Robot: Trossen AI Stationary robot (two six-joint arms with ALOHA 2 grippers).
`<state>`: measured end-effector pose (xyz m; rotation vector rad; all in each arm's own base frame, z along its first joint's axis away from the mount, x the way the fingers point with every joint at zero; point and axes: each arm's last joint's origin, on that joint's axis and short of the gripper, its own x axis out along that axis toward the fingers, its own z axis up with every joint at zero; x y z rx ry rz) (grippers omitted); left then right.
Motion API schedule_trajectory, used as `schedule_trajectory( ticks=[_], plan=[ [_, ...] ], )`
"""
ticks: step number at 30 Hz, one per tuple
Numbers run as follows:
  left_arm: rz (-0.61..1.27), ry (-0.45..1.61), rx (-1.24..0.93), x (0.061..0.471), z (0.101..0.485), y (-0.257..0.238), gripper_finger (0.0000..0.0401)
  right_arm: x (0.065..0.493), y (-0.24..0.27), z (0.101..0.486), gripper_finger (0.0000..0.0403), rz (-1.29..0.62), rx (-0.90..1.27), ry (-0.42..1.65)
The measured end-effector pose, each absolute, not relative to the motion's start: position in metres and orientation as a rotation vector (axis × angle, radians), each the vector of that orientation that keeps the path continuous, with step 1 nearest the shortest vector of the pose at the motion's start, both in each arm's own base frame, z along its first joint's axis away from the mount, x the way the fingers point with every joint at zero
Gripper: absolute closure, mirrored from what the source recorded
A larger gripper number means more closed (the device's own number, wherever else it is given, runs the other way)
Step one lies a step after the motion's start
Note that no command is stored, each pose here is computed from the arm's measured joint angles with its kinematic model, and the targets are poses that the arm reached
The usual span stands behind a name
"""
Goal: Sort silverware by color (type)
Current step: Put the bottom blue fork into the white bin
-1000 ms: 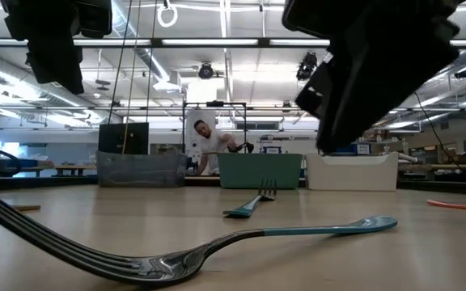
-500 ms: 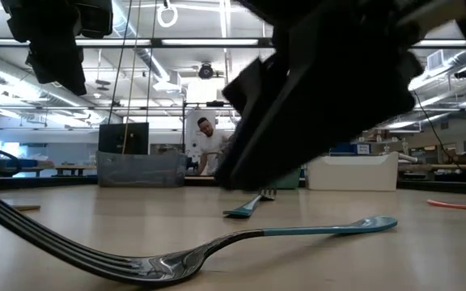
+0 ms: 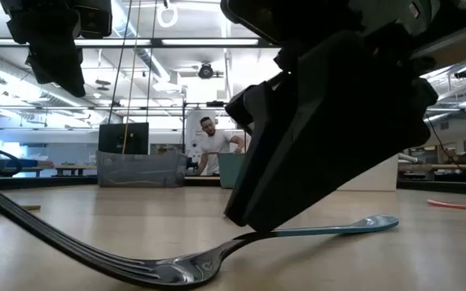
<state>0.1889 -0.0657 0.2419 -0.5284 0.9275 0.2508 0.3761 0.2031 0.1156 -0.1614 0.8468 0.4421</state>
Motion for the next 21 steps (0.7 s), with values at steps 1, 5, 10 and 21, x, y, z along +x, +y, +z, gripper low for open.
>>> schedule_trajectory(
  ticks=[1,5,10,21],
  plan=[
    [0.251,0.928,-0.528,0.1889,0.2419,-0.0657,0.0287,0.3762,0.2031,0.1158,0.0315,0.437,-0.151,0.848],
    [0.254,0.933,-0.526,0.1885,0.2415,-0.0655,0.0287,0.376,0.2028,0.119,0.032,0.413,-0.096,0.852],
    [0.259,0.929,-0.52,0.1885,0.2415,-0.0653,0.0287,0.3748,0.2039,0.1241,0.0328,0.453,-0.085,0.848],
    [0.273,0.92,-0.511,0.1886,0.2416,-0.0648,0.0287,0.3696,0.2045,0.1196,0.033,0.416,-0.175,0.887]
  ],
)
